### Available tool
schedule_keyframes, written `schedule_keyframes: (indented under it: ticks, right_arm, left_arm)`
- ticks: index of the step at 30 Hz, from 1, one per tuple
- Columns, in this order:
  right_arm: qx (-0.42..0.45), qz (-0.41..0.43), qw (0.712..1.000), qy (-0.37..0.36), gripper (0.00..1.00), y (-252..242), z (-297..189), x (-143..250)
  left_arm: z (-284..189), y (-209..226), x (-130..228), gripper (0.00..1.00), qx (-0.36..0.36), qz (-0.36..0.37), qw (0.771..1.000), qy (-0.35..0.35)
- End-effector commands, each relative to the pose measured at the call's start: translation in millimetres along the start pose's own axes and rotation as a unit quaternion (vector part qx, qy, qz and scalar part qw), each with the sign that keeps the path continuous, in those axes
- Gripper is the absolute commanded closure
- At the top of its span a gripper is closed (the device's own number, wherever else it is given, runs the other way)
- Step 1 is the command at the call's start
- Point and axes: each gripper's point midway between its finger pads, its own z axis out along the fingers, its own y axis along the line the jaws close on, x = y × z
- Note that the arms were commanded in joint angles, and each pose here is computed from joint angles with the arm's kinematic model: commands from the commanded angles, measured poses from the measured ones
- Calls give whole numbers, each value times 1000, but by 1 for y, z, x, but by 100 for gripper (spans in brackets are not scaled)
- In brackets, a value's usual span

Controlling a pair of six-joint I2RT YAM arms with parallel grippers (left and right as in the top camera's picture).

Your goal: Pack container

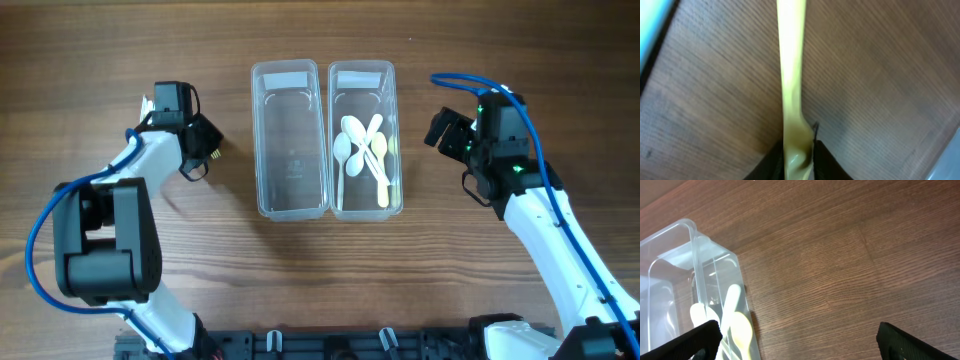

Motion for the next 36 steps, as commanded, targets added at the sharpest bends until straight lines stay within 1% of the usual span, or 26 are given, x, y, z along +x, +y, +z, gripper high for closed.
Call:
schedule_keyframes:
  ticks: [1,8,11,12,13,14,15,19,20,21,25,29,31,32,33,36]
  right_arm:
    - [11,3,1000,-4,0,-4,2,-1]
    - [11,4,1000,-4,0,-4,2,-1]
    - [11,4,1000,-4,0,-4,2,-1]
    - [11,3,1000,-4,0,-4,2,-1]
    - [11,4,1000,-4,0,-4,2,-1]
    - [11,4,1000,-4,0,-4,2,-1]
    - [11,4,1000,-4,0,-4,1,-2]
    - [11,4,1000,-4,0,-4,2,-1]
    - [11,4,1000,-4,0,-4,2,-1]
    - [11,4,1000,-4,0,-4,2,-1]
    - [11,3,1000,-4,0,-4,2,-1]
    - [11,4,1000,-4,0,-4,2,-1]
    - [11,4,1000,-4,0,-4,2,-1]
    - [11,4,1000,-4,0,-4,2,-1]
    - [11,4,1000,-4,0,-4,2,-1]
    - [11,3,1000,-4,0,-4,2,-1]
  left_arm:
    - [10,28,38,75,-42,-3,997,70]
    - [5,44,55,75,-76,-6,991,106]
    - [6,46,49,74,-85,-3,992,89]
    - [6,46,46,71,-85,-3,993,83]
    - [7,44,43,66,-81,-2,994,77]
    - [8,42,41,52,-77,-2,994,72]
    - [8,40,39,47,-73,-2,995,67]
    - [10,33,31,43,-58,13,997,52]
    - [10,32,30,40,-56,17,997,50]
    - [11,31,28,40,-52,24,997,46]
    - [11,29,26,35,-49,25,998,42]
    - [11,32,25,35,-57,25,997,39]
    - [11,34,25,40,-63,25,997,37]
    - [11,35,25,41,-63,25,997,38]
    - [11,35,25,45,-65,23,997,37]
    - [10,42,24,49,-81,13,996,33]
